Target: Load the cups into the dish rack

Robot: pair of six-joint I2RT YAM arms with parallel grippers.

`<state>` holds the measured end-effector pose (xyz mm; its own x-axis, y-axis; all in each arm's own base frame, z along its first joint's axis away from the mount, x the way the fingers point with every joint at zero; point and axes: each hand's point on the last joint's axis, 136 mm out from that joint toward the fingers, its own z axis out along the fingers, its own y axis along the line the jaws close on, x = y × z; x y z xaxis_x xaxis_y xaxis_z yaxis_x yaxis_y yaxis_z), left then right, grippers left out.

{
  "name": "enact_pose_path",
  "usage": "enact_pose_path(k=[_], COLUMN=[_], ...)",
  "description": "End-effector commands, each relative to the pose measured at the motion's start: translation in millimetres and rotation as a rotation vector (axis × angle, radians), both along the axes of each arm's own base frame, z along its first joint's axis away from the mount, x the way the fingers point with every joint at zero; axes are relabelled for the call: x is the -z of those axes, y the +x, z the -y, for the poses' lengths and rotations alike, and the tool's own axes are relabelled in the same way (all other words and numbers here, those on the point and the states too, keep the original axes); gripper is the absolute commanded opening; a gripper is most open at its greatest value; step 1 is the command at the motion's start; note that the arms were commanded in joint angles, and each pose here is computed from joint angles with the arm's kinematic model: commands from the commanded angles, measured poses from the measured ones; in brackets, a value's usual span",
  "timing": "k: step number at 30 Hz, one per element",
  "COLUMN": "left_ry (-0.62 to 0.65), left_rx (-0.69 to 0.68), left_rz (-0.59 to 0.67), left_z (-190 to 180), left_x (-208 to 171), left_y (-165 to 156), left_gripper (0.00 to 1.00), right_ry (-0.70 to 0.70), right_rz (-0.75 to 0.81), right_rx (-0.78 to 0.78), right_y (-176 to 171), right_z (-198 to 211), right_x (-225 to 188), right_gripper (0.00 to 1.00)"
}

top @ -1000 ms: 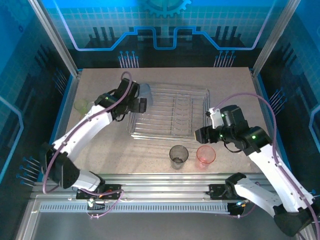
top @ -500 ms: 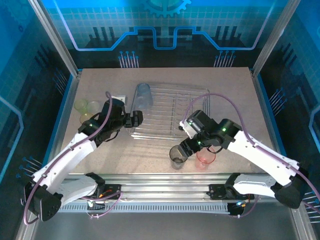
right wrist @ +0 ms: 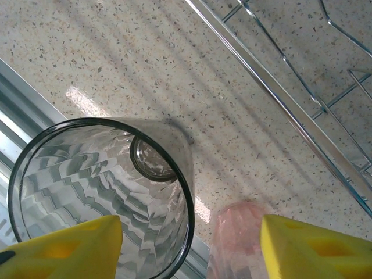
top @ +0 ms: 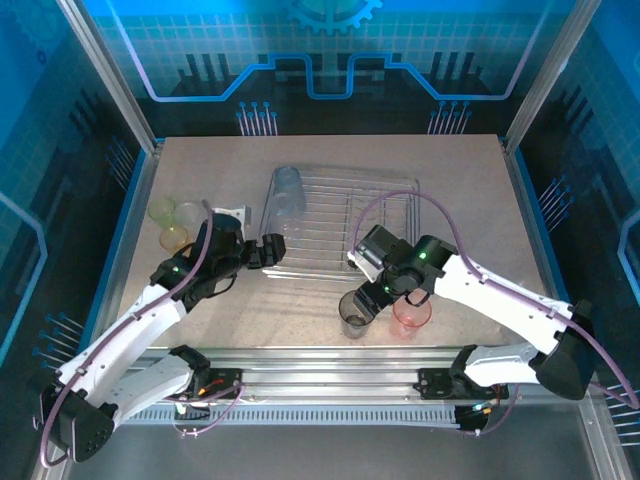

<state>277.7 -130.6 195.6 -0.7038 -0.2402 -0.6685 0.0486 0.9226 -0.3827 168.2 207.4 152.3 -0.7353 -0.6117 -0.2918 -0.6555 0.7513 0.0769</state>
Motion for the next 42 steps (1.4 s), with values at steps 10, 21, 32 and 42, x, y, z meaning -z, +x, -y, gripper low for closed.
enact_pose_path(k=[10, 21, 32, 42], left_ry=[-0.033, -0.05, -0.006, -0.089], left_rx=[-0.005, 0.015, -0.001, -0.037], left_rz=[-0.012, -0.06, -0.102, -0.161], left_z=[2.5, 13.4, 9.3, 3.1], left_x=[4.8, 21.3, 40.5, 52.4], left_y=[-0.4, 6.3, 7.7, 22.3], left_gripper=[0.96, 0.89, 0.88, 0.89], right_ry=[-0.018, -0.064, -0.095, -0.057], right_rz=[-0.012, -0.013, -0.011, 0.021], right_rx=[-0.055, -0.055, -0.054, -0.034], right_y=[-1.0, 0.9, 0.9, 1.7], right_z=[-14.4, -12.0, -10.4, -9.0], right_x=[1.9, 8.7, 10.4, 1.0], right_gripper=[0.52, 0.32, 0.13, 0.0])
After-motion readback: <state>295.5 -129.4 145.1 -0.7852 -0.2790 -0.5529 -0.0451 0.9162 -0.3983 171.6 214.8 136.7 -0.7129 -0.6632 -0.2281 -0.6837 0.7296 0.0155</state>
